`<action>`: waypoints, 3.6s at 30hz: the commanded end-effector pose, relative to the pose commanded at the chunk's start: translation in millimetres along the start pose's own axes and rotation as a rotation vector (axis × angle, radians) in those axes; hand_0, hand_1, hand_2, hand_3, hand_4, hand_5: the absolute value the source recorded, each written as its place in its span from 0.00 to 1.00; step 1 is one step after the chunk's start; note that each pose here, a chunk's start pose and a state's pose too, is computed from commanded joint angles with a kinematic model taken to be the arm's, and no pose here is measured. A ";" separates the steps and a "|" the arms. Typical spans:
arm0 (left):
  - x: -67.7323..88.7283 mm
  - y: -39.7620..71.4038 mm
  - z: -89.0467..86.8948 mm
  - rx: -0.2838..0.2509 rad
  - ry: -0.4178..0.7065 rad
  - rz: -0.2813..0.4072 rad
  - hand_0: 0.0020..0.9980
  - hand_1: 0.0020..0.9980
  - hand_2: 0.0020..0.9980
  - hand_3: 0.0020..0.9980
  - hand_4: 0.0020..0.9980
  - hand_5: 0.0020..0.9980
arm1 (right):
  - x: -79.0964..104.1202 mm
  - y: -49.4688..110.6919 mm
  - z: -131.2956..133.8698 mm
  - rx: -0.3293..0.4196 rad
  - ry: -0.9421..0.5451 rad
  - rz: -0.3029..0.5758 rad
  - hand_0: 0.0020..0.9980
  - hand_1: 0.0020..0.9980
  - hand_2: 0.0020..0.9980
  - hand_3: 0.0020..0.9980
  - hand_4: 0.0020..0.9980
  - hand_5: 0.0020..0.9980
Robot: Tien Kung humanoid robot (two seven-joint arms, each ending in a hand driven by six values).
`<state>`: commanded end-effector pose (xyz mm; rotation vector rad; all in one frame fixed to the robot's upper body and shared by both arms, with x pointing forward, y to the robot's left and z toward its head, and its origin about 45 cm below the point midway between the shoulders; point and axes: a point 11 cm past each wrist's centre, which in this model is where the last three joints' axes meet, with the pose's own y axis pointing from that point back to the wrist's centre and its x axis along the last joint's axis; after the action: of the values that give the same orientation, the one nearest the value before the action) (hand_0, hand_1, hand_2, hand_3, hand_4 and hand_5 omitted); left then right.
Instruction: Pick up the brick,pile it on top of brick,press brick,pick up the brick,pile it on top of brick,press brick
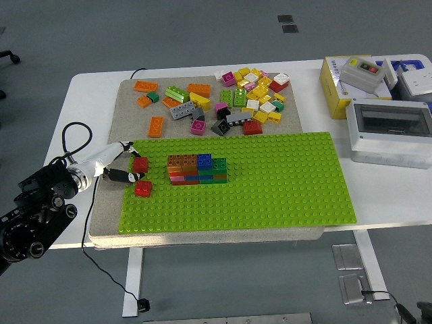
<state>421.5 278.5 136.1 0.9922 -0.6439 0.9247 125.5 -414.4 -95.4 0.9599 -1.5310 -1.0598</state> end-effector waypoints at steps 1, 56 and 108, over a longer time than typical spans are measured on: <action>0.2 -0.1 0.6 -0.004 0.004 0.002 1.00 1.00 1.00 0.66 0.65 0.21 | -0.1 0.0 0.0 0.000 0.000 0.000 0.73 0.67 0.68 0.76 0.60 0.99; 67.3 42.9 107.0 -0.153 0.076 -0.031 0.97 0.98 0.99 0.56 0.56 0.21 | 18.8 0.4 -3.5 0.014 -0.013 0.047 0.73 0.67 0.67 0.76 0.60 0.99; 25.9 24.2 143.7 -0.117 -0.050 -0.119 0.98 0.99 0.99 0.55 0.66 0.39 | 18.1 0.0 -1.7 0.016 -0.008 0.052 0.73 0.67 0.66 0.75 0.60 0.99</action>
<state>405.5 163.3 227.6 0.9407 -0.6668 0.7511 123.8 -431.7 -90.0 0.9228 -1.5655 -1.0169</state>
